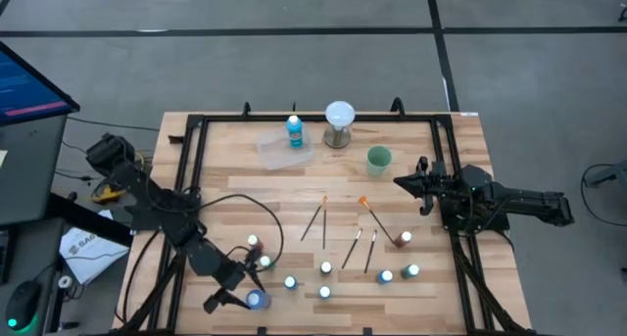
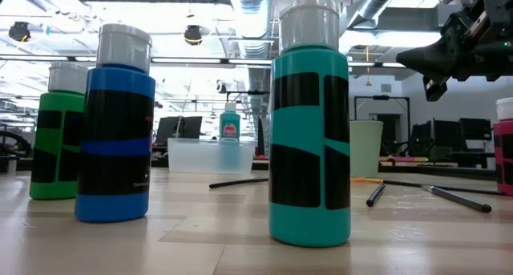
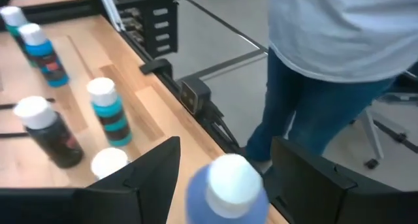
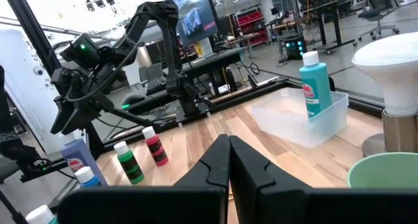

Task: Pick & Place Paint Supplies
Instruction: Put the big purple paint bottle into the transparent bin

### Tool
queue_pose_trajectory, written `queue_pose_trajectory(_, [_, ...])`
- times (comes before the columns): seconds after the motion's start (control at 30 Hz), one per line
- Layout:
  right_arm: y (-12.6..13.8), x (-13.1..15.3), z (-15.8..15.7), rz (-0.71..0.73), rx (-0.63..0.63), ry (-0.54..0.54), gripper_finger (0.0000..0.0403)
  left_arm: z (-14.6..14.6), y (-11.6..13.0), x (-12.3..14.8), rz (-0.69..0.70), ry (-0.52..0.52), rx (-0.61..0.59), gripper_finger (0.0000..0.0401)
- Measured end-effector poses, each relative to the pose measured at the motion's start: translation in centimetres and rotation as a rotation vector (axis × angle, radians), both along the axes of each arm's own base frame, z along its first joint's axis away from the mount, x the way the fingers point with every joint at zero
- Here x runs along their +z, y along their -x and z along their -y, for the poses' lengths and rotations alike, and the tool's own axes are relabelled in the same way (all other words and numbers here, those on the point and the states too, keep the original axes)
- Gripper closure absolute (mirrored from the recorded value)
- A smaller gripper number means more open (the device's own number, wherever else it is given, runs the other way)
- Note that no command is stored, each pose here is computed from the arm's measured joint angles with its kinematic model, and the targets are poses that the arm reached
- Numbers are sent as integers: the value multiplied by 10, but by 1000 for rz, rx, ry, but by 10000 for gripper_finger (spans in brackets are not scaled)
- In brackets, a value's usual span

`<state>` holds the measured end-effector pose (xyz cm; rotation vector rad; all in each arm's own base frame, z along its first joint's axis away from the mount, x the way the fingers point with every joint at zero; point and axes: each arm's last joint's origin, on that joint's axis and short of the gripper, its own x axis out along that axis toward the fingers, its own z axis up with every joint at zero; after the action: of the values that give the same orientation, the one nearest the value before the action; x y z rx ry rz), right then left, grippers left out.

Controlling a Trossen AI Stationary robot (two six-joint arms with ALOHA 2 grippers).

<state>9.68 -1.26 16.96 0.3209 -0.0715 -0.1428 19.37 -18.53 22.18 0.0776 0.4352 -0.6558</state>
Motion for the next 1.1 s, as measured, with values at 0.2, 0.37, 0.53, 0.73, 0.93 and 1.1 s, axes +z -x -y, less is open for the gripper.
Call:
queue_pose_trajectory(0.2, [0, 0, 0, -4, 0, 0, 403, 9, 4, -8, 5, -56, -26, 164])
queue_pose_trajectory(0.37, [0, -1, 0, -2, 1, -25, 403, 12, 1, -17, -4, -98, -15, 164])
queue_pose_trajectory(0.53, [0, -1, 0, -1, 1, -26, 403, 14, -1, -21, -7, -104, -12, 165])
queue_pose_trajectory(0.73, [0, -1, 0, -8, 1, -27, 403, 12, -2, -21, -11, -100, 38, 203])
queue_pose_trajectory(0.93, [0, -1, 0, -10, 1, -27, 403, 9, -5, -20, -34, -64, 75, 266])
queue_pose_trajectory(1.1, [0, -1, 0, -9, 1, -27, 403, 6, -7, -20, -42, -51, 98, 288])
